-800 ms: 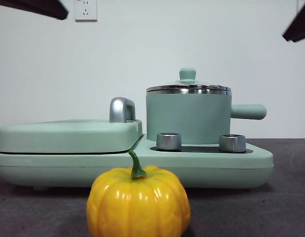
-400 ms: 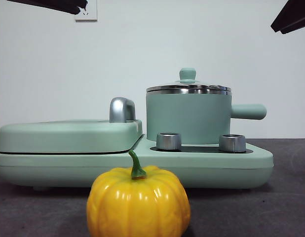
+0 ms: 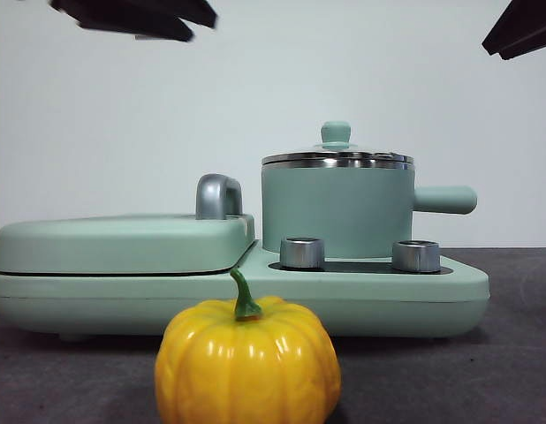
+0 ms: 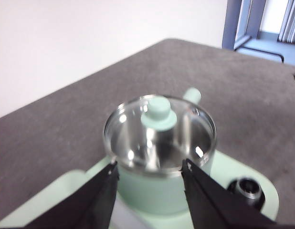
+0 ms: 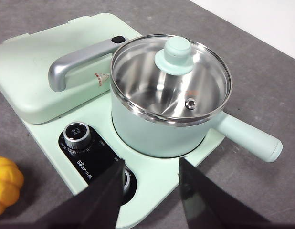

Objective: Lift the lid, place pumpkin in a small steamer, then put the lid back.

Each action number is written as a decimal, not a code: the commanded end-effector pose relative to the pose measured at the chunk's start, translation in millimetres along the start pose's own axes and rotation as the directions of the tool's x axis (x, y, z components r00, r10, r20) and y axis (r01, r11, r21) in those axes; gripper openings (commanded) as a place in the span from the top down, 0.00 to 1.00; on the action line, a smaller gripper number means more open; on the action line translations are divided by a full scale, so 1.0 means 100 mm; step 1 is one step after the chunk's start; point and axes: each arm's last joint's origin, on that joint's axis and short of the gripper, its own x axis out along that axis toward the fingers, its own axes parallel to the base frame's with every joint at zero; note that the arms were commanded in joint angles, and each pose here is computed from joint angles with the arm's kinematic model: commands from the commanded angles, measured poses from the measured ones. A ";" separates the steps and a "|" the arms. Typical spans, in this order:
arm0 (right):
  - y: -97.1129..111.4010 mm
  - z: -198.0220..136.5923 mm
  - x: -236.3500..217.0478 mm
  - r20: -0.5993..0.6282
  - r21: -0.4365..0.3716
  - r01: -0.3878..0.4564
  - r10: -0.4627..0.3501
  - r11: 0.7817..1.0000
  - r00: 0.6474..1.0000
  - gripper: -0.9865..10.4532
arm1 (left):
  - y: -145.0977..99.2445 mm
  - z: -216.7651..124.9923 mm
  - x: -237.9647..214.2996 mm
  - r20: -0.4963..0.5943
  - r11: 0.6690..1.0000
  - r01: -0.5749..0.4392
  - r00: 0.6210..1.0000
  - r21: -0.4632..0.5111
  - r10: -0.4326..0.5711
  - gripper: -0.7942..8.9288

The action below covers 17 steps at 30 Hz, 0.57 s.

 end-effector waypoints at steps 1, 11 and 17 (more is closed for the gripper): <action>-0.01 0.05 -0.01 0.016 0.005 -0.002 0.002 1.000 1.000 0.76 | 0.00 0.05 0.17 0.052 1.000 0.012 0.999 -0.014 -0.012 0.69; -0.01 0.05 -0.01 0.016 0.005 -0.001 0.001 1.000 1.000 0.76 | -0.05 0.08 0.78 0.068 0.998 0.068 0.995 0.007 -0.068 0.69; -0.01 0.05 -0.01 0.016 0.005 -0.001 0.001 1.000 1.000 0.76 | -0.01 0.09 1.10 0.042 0.997 0.076 0.996 0.008 -0.076 0.69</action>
